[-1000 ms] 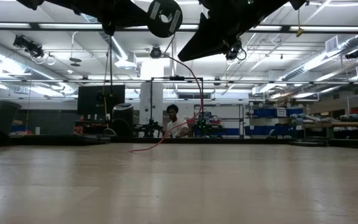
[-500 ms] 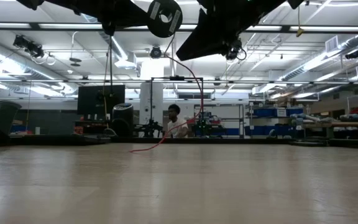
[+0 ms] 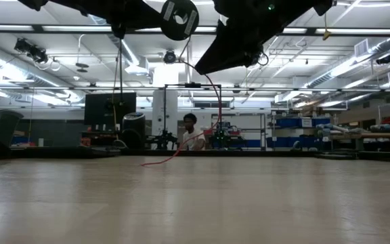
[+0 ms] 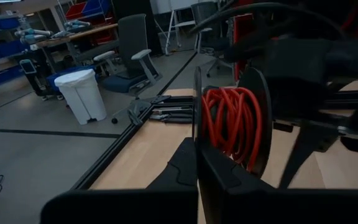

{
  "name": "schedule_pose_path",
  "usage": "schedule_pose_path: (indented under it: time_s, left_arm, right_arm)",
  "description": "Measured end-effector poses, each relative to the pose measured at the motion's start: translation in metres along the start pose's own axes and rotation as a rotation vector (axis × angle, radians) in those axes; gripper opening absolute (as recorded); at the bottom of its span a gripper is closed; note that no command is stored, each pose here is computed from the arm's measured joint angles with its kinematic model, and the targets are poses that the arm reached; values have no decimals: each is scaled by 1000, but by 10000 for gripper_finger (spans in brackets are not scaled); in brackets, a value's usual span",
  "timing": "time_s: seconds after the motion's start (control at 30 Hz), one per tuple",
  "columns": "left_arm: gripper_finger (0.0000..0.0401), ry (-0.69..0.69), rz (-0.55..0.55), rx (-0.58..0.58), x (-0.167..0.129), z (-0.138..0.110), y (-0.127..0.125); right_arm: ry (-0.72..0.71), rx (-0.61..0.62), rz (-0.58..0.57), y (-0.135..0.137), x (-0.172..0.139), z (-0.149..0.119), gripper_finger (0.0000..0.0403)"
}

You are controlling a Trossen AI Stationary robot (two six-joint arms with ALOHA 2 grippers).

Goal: Coil cords
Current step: Uncoil the red wire from the spool

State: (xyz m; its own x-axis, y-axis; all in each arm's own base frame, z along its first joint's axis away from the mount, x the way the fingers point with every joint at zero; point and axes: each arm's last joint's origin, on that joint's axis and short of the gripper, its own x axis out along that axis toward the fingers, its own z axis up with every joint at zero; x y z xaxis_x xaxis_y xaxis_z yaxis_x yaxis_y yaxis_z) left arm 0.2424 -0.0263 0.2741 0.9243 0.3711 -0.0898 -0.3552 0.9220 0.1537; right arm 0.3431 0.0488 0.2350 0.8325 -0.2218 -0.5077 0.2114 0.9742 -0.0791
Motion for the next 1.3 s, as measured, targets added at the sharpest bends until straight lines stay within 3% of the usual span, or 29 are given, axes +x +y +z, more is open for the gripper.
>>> schedule_pose_path:
  time_s: [0.23, 0.6, 0.8, 1.03, 1.3]
  left_arm:
    - [1, -7, 1, -5, 0, 1, 0]
    - [1, -2, 0, -1, 0, 0, 0]
    - [1, 1, 0, 1, 0, 0, 0]
    - [1, 8, -1, 5, 0, -1, 0]
    - [1, 15, -1, 9, 0, -2, 0]
  right_arm:
    - [-15, 17, 69, 1, 12, -6, 91]
    - [-6, -19, 60, 3, 25, -13, 83]
    - [9, -27, 54, 2, 25, -15, 60]
    - [21, -46, 57, 2, 24, -16, 5]
    - [9, 2, 46, 0, 21, -13, 54]
